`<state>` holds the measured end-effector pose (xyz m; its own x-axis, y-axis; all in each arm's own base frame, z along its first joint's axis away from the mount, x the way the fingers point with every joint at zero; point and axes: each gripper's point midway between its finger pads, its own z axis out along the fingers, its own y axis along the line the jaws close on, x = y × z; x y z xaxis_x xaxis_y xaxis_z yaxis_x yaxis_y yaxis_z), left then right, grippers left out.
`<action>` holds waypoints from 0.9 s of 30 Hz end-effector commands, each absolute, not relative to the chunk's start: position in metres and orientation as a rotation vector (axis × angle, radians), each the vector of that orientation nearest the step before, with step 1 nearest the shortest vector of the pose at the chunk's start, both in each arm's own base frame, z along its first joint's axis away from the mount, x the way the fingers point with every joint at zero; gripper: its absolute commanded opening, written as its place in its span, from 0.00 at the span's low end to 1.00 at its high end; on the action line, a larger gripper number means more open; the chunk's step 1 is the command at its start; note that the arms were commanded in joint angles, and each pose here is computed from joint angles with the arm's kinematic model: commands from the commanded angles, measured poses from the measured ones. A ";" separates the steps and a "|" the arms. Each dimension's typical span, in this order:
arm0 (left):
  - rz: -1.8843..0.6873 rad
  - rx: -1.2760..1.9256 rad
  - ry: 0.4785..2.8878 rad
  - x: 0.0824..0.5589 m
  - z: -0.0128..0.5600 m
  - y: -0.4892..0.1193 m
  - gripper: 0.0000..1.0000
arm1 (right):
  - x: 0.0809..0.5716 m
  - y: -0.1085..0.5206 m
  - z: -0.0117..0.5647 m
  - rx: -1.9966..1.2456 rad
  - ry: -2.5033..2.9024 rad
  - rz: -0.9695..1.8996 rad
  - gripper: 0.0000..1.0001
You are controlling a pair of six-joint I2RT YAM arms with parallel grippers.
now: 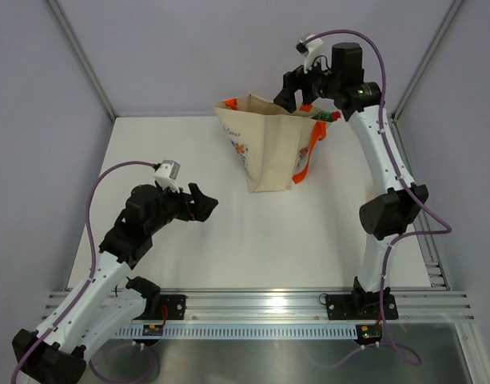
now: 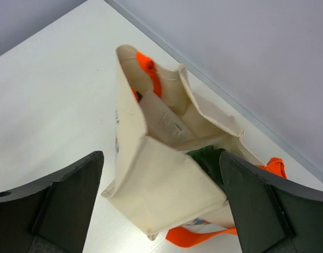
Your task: Place the personal care products into the canvas bag
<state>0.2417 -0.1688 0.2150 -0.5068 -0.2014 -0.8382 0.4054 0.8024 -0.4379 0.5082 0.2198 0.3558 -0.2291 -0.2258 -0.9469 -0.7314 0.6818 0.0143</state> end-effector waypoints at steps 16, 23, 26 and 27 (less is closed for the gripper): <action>-0.791 0.182 1.847 0.221 0.254 -0.163 0.99 | 0.351 -0.009 0.329 -0.091 2.075 0.236 0.99; -0.841 0.179 1.831 0.214 0.256 -0.167 0.99 | 0.281 -0.091 0.249 0.240 2.349 -0.175 1.00; -0.865 0.175 1.814 0.214 0.256 -0.169 0.99 | 0.277 -0.092 0.230 0.281 2.406 -0.147 0.99; -0.872 0.173 1.821 0.214 0.254 -0.170 0.99 | 0.277 -0.094 0.226 0.302 2.422 -0.131 0.99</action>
<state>0.2162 -0.1625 0.2424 -0.4522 -0.2482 -0.8567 0.4512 0.7648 -0.4598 0.2884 -0.0789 0.2420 -0.6978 0.1261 -0.7051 0.1673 0.9858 0.0107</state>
